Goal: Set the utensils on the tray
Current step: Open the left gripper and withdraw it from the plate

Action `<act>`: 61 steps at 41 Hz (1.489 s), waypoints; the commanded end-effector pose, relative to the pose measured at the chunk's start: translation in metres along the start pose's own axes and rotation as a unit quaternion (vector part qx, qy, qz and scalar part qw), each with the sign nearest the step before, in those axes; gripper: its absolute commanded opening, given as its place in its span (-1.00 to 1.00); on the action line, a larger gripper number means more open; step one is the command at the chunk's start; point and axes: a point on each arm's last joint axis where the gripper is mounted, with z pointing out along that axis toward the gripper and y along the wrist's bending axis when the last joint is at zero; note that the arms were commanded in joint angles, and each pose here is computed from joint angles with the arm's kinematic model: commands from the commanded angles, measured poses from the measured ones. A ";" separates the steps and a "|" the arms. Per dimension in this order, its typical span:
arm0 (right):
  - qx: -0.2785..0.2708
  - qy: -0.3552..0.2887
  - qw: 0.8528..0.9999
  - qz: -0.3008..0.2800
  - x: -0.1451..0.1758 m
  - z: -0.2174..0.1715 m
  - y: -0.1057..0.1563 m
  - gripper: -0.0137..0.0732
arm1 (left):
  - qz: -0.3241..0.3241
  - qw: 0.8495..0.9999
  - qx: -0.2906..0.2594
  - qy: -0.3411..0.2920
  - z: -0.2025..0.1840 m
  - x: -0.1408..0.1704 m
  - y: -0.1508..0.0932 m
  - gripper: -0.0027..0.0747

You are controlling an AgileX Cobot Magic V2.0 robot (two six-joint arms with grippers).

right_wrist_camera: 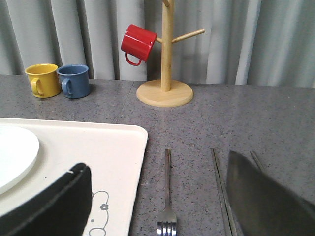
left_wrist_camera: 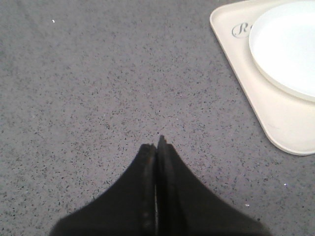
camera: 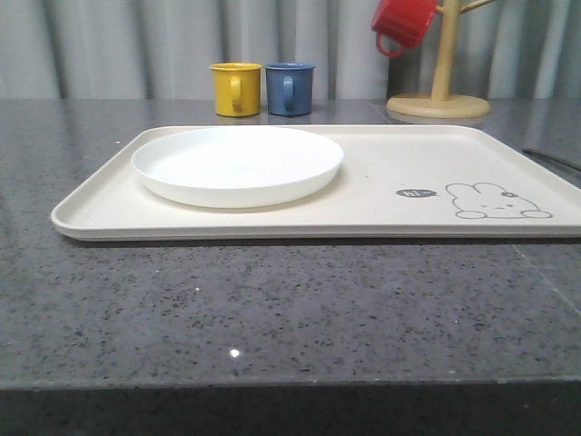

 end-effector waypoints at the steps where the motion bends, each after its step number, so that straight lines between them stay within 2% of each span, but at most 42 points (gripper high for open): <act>1: 0.004 -0.052 0.999 -0.002 -0.018 -0.001 0.000 0.67 | -0.006 0.996 -0.010 -0.090 -0.014 0.003 0.000 -0.98; 9: 0.004 -0.052 0.999 -0.002 -0.018 -0.001 0.000 0.67 | -0.006 0.984 -0.019 -0.179 -0.035 0.038 -0.004 -0.98; 19: 0.004 -0.052 0.999 -0.002 -0.018 -0.001 0.000 0.67 | -0.007 0.974 -0.025 -0.223 -0.047 0.066 -0.007 -0.98; 61: 0.004 -0.053 0.999 -0.002 -0.018 -0.001 0.000 0.67 | -0.007 0.972 -0.026 -0.234 -0.047 0.067 -0.007 -0.98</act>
